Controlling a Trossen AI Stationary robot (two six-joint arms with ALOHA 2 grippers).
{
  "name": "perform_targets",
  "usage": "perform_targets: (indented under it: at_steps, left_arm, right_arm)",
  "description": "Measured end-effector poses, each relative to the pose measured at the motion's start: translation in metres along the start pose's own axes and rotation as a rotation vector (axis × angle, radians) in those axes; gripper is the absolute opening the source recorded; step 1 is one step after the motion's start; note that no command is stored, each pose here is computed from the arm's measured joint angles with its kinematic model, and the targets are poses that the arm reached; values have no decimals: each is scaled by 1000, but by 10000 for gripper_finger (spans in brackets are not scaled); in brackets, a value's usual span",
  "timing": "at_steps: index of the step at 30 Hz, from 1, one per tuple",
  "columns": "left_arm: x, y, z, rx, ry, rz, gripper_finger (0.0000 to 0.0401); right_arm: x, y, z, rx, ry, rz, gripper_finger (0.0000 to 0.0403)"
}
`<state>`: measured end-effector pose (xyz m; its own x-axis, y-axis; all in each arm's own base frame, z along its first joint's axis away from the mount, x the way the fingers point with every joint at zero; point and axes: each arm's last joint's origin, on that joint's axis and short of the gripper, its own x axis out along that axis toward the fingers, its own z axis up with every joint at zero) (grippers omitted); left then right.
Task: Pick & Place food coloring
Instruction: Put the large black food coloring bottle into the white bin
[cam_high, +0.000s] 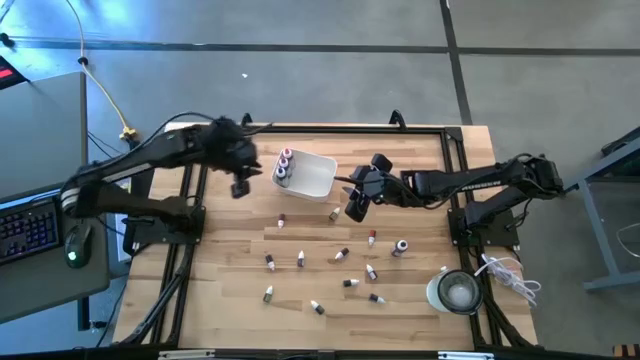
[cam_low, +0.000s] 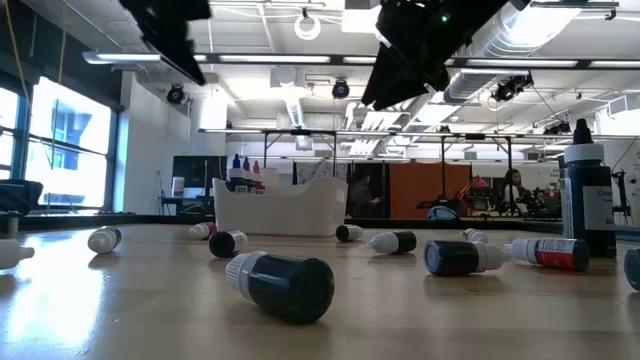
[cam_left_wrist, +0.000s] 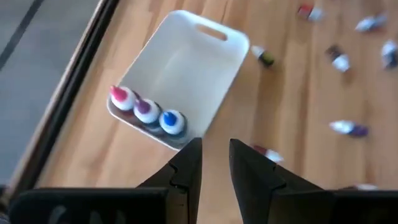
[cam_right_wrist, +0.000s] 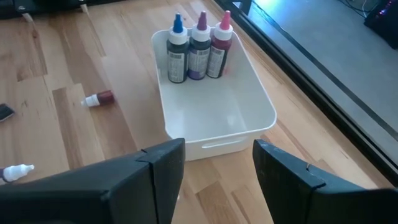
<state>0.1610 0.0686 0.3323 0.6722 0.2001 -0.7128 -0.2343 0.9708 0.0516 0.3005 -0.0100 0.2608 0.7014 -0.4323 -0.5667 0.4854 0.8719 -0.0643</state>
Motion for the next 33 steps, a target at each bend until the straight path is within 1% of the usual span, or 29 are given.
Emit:
perform_targets:
  at_steps: [2, 4, 8, 11, 14, 17, 20, 22, 24, 29, 33]
  left_arm:
    - [-7, -5, -17, -50, -77, -10, 79]
    - [-4, -12, -33, -86, -186, -24, 78]
    - [15, -24, -61, -152, -401, -90, 79]
    - [31, -33, -79, -196, -458, -169, 78]
    - [47, -41, -96, -212, -414, -206, 78]
    - [56, -47, -105, -199, -372, -185, 78]
    - [60, -51, -108, -188, -353, -149, 78]
    - [59, -53, -108, -182, -359, -139, 78]
    - [59, -54, -108, -177, -361, -133, 78]
    - [59, -54, -108, -179, -362, -128, 78]
    - [59, -54, -107, -180, -367, -125, 78]
  right_arm:
    - [-1, 2, 0, 4, -2, 0, 184]
    - [-2, 4, -1, 17, -3, 4, 184]
    - [-3, 5, -1, 39, -5, 9, 184]
    - [-3, 5, -1, 42, -11, 10, 184]
    - [-3, 6, -1, 39, -2, 28, 184]
    - [-3, 8, -2, 20, 16, 84, 184]
    - [-4, 12, -3, 15, 57, 211, 184]
    - [-5, 14, -6, 43, 113, 313, 184]
    - [-6, 17, -10, 70, 174, 372, 184]
    - [-11, 20, -21, 118, 324, 430, 184]
    - [-15, 25, -25, 169, 395, 499, 184]
